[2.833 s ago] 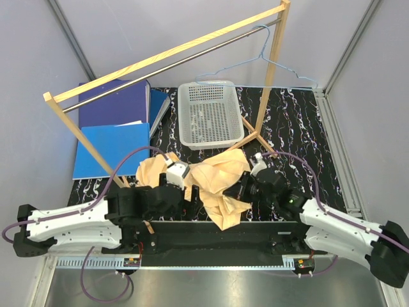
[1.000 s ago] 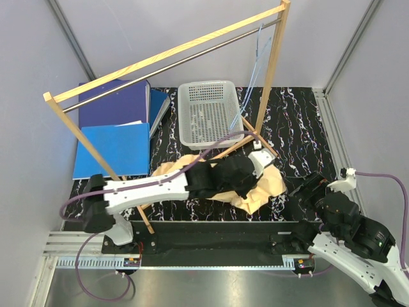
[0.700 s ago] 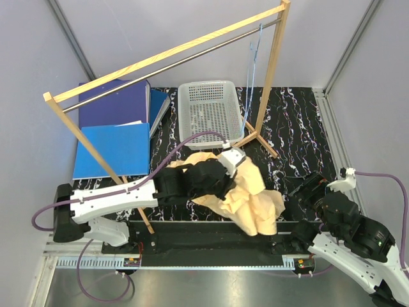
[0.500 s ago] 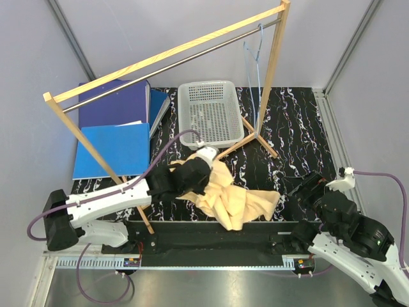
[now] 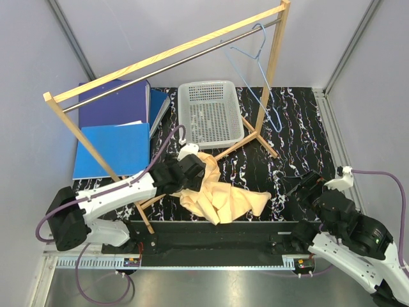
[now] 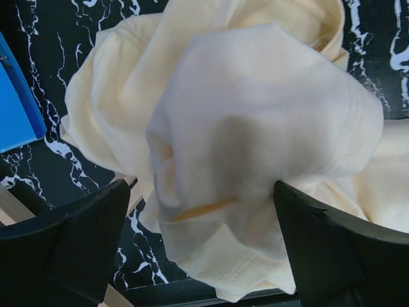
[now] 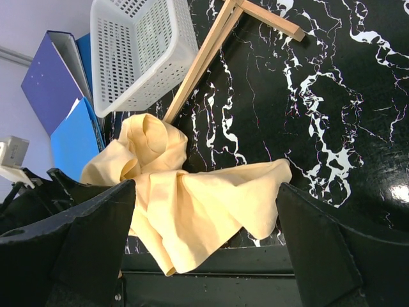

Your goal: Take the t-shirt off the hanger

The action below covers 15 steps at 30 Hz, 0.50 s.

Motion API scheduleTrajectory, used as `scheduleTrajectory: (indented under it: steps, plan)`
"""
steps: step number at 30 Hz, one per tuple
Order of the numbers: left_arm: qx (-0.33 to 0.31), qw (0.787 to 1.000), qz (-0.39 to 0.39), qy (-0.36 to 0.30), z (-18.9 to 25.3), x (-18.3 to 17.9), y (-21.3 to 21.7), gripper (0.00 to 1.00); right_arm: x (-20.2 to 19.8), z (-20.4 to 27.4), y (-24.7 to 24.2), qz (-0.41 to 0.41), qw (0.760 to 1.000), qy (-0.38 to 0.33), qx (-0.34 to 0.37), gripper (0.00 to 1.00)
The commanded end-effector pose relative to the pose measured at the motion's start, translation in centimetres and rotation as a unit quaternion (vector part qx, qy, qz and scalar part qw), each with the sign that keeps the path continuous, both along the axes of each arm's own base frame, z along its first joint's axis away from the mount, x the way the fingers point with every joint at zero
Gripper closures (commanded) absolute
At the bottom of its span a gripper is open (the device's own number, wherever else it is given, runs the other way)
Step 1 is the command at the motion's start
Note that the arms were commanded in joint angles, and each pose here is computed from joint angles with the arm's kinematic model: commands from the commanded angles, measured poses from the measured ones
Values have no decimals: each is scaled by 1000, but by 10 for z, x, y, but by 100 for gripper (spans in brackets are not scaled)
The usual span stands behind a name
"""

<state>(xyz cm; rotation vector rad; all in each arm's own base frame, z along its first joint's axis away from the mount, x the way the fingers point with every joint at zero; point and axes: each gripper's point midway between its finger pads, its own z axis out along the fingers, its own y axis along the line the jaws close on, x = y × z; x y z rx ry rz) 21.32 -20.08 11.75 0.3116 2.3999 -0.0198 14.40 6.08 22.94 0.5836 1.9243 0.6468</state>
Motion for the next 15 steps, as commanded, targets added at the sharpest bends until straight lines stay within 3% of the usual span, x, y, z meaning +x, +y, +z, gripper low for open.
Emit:
scheduleTrajectory:
  steps: [1,7,15]
  plan:
    - [16,999,41,-14,0,13,15,1,4,3,4,0,1000,-1,-1,2]
    - [-16,999,37,7,-13,28,13,1,6,2,7,2,1000,-3,-4,2]
    - [-78,993,32,83,-53,37,2,1,7,2,10,10,1000,-3,-8,2]
